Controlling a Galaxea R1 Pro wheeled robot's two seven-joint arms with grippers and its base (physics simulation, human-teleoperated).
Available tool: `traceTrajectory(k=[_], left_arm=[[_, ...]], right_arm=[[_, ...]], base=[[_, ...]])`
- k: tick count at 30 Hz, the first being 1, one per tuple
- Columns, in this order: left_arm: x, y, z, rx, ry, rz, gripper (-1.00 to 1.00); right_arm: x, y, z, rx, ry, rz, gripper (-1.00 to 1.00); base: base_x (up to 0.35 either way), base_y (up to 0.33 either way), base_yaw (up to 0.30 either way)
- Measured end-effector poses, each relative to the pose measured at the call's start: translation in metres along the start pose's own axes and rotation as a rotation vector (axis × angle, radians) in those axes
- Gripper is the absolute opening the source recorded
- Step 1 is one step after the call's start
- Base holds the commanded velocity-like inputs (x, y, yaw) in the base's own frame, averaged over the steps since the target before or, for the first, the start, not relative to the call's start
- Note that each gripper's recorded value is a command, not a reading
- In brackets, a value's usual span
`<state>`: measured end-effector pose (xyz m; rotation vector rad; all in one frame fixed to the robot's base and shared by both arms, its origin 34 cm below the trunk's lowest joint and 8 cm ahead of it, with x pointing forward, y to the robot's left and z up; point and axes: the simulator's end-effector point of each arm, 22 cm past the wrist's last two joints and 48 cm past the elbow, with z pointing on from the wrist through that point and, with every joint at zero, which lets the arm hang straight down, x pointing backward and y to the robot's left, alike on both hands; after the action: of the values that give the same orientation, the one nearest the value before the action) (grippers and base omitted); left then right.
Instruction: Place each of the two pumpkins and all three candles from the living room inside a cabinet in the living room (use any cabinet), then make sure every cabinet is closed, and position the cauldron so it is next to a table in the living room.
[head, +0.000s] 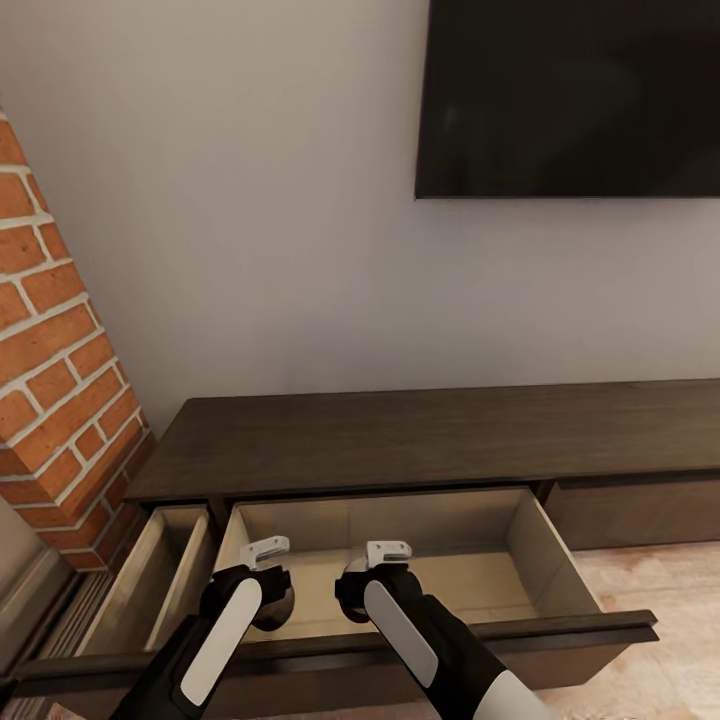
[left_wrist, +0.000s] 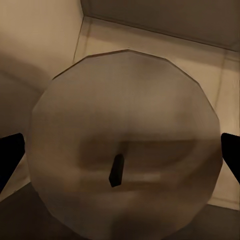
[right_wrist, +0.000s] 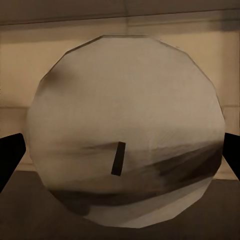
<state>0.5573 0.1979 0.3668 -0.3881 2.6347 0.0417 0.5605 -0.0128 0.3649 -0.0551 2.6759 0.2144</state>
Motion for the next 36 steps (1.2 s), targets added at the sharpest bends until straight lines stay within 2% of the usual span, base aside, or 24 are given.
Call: traceTrajectory(k=[9, 10, 16, 17, 31, 36], left_arm=[[0.0026, 0.0007, 0.0031, -0.003, 0.006, 0.002, -1.0], [0.0027, 0.0007, 0.0031, -0.003, 0.007, 0.002, -1.0], [0.0027, 0.0007, 0.0031, -0.003, 0.007, 0.002, -1.0], [0.0027, 0.0007, 0.0031, -0.003, 0.007, 0.002, 1.0], [0.0019, 0.0026, 0.0032, -0.005, 0.006, 0.001, 1.0], [-0.0062, 0.0019, -0.005, 0.0, -0.016, -0.002, 1.0]], right_arm=[[0.0024, -0.0002, 0.0029, -0.001, 0.007, 0.001, -1.0], [0.0024, -0.0002, 0.0029, -0.001, 0.007, 0.001, 1.0], [0.0024, -0.0005, 0.0029, 0.001, 0.007, 0.001, 1.0], [0.0024, -0.0005, 0.0028, 0.001, 0.007, 0.001, 1.0], [0.0024, -0.0004, 0.0028, 0.0, 0.007, 0.001, 1.0], [-0.0047, 0.001, -0.0051, 0.0, -0.013, -0.002, 1.0]], base=[[0.0, 0.0, 0.0], [0.0, 0.0, 0.0], [0.0, 0.0, 0.0], [0.0, 0.0, 0.0], [0.0, 0.0, 0.0], [0.0, 0.0, 0.0]])
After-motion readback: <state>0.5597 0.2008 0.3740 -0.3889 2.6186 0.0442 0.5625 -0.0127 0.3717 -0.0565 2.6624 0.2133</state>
